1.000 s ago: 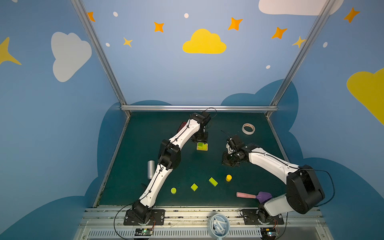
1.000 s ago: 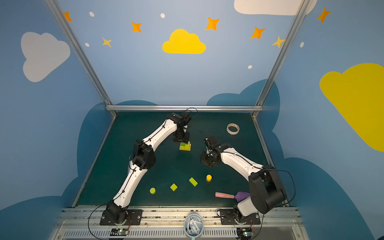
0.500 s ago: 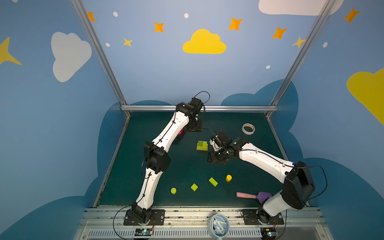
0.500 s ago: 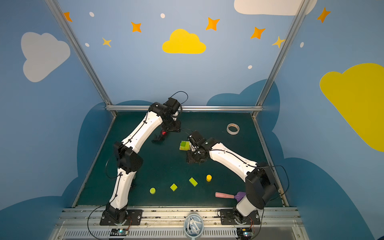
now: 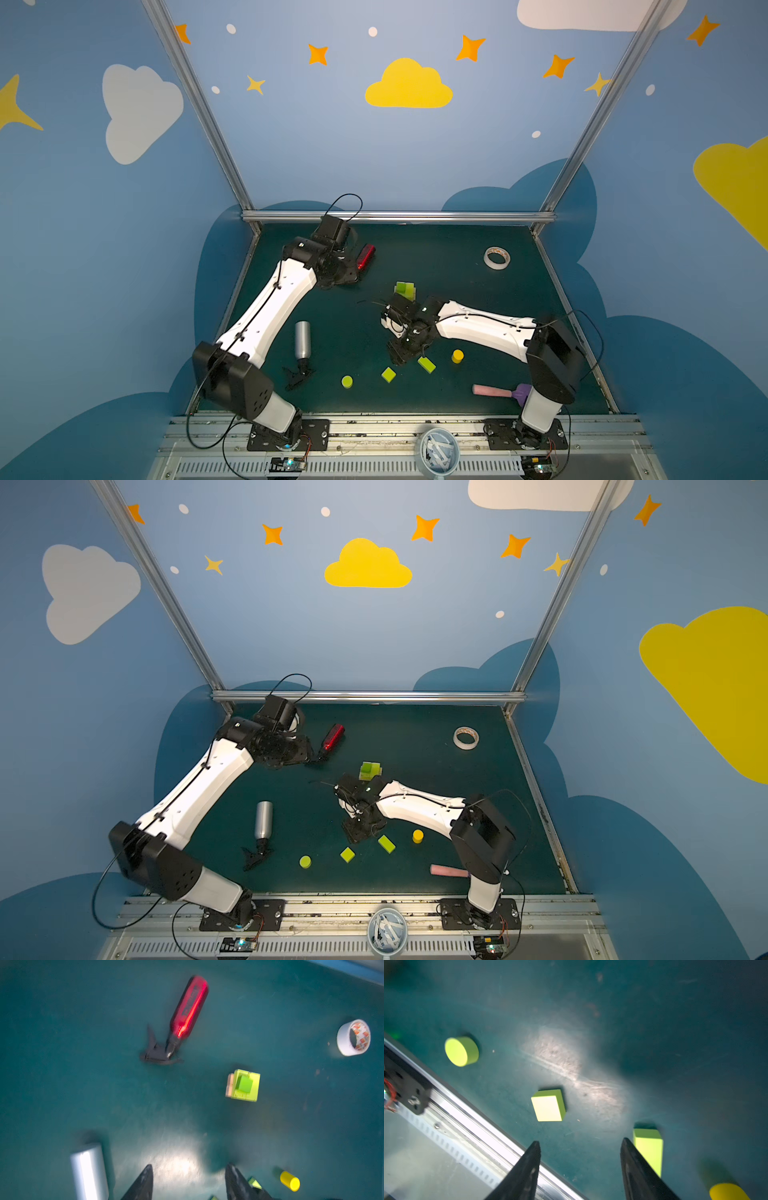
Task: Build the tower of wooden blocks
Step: 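Raise the left gripper away while the right gripper reaches toward a lime-green cube, then lower the right gripper around a small lime-green cube and close it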
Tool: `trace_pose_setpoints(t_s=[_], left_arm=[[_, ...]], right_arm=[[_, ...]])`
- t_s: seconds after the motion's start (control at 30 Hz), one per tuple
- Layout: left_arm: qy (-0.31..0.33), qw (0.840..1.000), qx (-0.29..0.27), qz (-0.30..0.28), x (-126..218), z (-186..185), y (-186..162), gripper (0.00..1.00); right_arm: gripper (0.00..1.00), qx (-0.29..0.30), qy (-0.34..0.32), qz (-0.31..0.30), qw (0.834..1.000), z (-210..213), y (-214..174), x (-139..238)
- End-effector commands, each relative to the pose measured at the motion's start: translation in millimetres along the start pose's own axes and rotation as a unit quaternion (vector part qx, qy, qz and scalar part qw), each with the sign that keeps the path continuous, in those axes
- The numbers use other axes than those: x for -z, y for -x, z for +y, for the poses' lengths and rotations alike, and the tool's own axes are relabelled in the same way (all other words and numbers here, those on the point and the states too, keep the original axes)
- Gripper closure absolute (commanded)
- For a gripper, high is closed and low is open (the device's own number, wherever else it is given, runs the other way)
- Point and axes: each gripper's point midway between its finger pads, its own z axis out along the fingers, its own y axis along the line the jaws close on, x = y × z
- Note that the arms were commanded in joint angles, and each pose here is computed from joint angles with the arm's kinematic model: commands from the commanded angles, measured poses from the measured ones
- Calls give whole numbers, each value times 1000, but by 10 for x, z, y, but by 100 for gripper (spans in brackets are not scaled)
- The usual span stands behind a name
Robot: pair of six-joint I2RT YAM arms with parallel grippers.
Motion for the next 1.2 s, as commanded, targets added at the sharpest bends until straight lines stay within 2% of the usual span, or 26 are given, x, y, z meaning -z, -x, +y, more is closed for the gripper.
trace_pose_setpoints(t_s=[0.0, 0.13, 0.47, 0.67, 1.17], left_arm=[[-24, 997, 32, -63, 144, 31, 76, 43], [-25, 996, 43, -77, 302, 134, -47, 43], [-19, 996, 55, -72, 309, 260, -250, 43], [-19, 995, 58, -76, 333, 279, -262, 43], [-21, 996, 56, -64, 240, 241, -251, 43]], right_arm=[[39, 33, -10, 14, 999, 69, -40, -48], [39, 56, -5, 20, 998, 196, -42, -159], [40, 103, -34, 45, 993, 315, -88, -354], [44, 101, -55, 54, 992, 254, -98, -434], [57, 89, -47, 50, 994, 289, -103, -500]])
